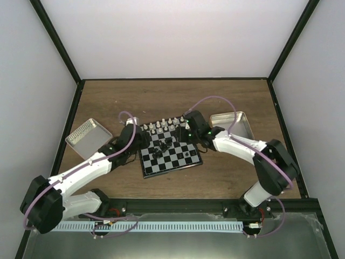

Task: Set up the chess pieces on the board
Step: Pick up the chess piece from the chessboard.

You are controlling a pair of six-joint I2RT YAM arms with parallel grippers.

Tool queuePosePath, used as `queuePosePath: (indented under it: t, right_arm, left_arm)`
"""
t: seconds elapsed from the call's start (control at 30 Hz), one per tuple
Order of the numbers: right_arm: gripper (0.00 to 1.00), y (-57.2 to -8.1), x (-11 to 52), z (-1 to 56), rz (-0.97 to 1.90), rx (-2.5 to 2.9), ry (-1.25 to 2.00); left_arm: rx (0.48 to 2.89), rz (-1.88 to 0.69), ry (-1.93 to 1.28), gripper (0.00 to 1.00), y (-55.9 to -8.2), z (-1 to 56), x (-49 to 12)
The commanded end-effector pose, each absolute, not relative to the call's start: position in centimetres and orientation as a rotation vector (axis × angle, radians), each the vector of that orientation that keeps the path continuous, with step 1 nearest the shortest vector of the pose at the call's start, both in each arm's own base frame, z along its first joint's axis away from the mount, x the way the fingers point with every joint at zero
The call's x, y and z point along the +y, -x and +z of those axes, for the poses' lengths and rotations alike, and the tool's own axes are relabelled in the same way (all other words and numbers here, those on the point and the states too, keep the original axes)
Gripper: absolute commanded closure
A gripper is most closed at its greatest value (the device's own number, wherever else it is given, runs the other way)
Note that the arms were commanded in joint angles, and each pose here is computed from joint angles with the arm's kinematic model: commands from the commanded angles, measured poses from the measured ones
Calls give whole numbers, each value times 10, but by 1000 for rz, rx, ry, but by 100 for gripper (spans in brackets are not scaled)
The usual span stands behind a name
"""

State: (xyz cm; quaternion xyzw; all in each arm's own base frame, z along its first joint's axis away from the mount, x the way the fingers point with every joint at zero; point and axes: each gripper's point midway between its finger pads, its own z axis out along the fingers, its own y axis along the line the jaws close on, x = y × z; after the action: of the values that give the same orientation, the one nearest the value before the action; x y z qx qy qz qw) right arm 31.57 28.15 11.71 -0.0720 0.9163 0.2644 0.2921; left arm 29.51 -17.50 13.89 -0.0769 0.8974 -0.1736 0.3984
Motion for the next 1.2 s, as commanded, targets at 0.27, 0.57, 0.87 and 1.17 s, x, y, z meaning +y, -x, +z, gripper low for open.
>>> queuePosePath:
  t: [0.27,0.57,0.87,1.17]
  right_arm:
    - [58,-325,300,93,708,2553,-17]
    - [58,-331,231,102,654,2449,-248]
    - [55,-324,206,99,664,2408,-242]
    - [54,-322,205,99,681,2399,-209]
  left_arm:
    - [2306,-707,-44,50,-300,141,-226]
    - [2527,-609,-249,49,-319,111,-256]
    - [2699,-440,-608,59,-309,77,-263]
    - [2756,-264,-734,66,-320,61,-260]
